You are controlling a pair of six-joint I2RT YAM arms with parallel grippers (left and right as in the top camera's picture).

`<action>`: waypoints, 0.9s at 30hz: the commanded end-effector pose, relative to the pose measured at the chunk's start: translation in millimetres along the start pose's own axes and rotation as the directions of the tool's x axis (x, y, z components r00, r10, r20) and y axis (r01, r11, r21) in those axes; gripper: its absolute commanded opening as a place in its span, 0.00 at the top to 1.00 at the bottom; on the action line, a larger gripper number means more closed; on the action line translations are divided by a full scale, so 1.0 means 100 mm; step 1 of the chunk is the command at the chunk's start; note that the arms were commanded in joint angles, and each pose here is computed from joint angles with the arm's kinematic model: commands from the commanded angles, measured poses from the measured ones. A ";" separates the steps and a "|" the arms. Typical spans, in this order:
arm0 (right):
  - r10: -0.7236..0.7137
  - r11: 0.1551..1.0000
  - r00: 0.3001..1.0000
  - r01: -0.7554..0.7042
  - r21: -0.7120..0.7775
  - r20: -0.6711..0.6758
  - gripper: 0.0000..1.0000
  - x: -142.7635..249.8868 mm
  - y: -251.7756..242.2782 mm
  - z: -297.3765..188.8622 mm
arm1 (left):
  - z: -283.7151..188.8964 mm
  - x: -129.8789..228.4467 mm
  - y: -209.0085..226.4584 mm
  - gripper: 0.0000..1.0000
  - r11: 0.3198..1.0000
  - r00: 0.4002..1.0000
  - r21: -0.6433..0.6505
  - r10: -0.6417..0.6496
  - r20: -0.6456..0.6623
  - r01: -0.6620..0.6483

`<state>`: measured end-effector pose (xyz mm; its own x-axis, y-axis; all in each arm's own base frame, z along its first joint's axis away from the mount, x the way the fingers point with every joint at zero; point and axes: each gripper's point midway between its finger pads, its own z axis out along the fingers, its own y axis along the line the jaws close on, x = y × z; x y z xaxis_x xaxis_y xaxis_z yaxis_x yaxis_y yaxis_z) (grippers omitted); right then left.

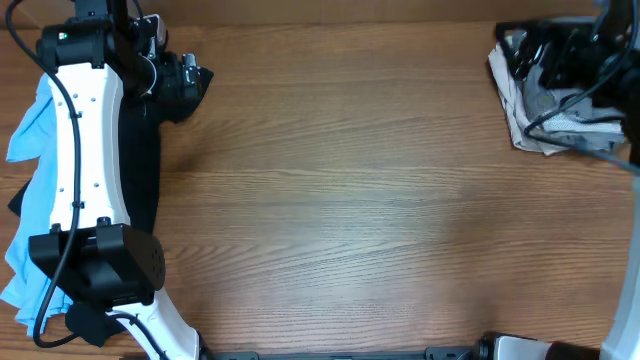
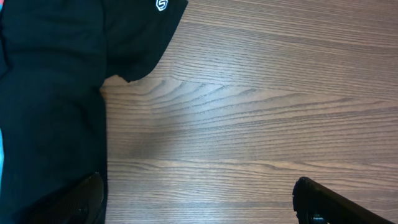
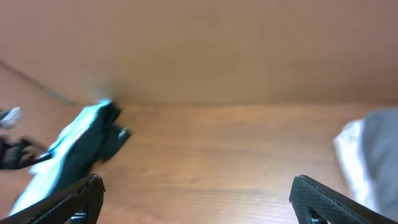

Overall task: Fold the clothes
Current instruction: 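Adjust the shorts on the stack and open the right gripper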

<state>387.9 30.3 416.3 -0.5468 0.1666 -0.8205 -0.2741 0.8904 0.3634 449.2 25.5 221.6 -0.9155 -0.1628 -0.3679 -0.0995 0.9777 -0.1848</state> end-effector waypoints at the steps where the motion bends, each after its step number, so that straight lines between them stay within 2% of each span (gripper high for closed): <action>1: 0.164 0.985 0.985 -0.166 -0.033 -0.057 0.00 0.17 0.26 -0.11 | -0.01 -0.06 0.00 0.00 1.000 0.999 -0.008 0.030 0.015 -0.030; 3: 0.321 0.945 0.936 -0.326 -0.009 -0.141 0.00 0.37 0.32 -0.10 | -0.01 -0.06 0.00 0.00 1.000 0.999 -0.008 0.030 0.015 -0.030; 7: 0.545 0.835 0.803 -0.544 0.076 -0.240 0.00 0.66 0.35 -0.14 | -0.01 -0.06 0.00 0.00 1.000 0.999 -0.008 0.030 0.015 -0.030; 10: 0.632 0.769 0.712 -0.625 0.133 -0.307 0.00 0.87 0.40 -0.20 | -0.01 -0.06 0.00 0.00 1.000 0.999 -0.008 0.030 0.015 -0.030; 14: 0.658 0.746 0.672 -0.643 0.173 -0.341 0.00 1.00 0.42 -0.25 | -0.01 -0.06 0.00 0.00 1.000 0.999 -0.008 0.030 0.015 -0.030; 20: 0.641 0.765 0.697 -0.615 0.193 -0.321 0.00 1.00 0.35 -0.24 | -0.01 -0.06 0.00 0.00 1.000 0.999 -0.008 0.030 0.015 -0.030; 24: 0.436 0.898 0.840 -0.430 0.092 -0.325 0.00 0.90 0.35 -0.20 | -0.01 -0.06 0.00 0.00 1.000 0.999 -0.008 0.030 0.015 -0.030; 27: 0.320 0.945 0.887 -0.322 0.051 -0.332 0.00 0.89 0.34 -0.20 | -0.01 -0.06 0.00 0.00 1.000 0.999 -0.008 0.030 0.015 -0.030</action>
<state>313.4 67.0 361.6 -0.8351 0.4310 -0.3419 0.1129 0.7425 0.6603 449.1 25.9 221.5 -0.9156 -0.1628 -0.3676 -0.1007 0.9781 -0.1824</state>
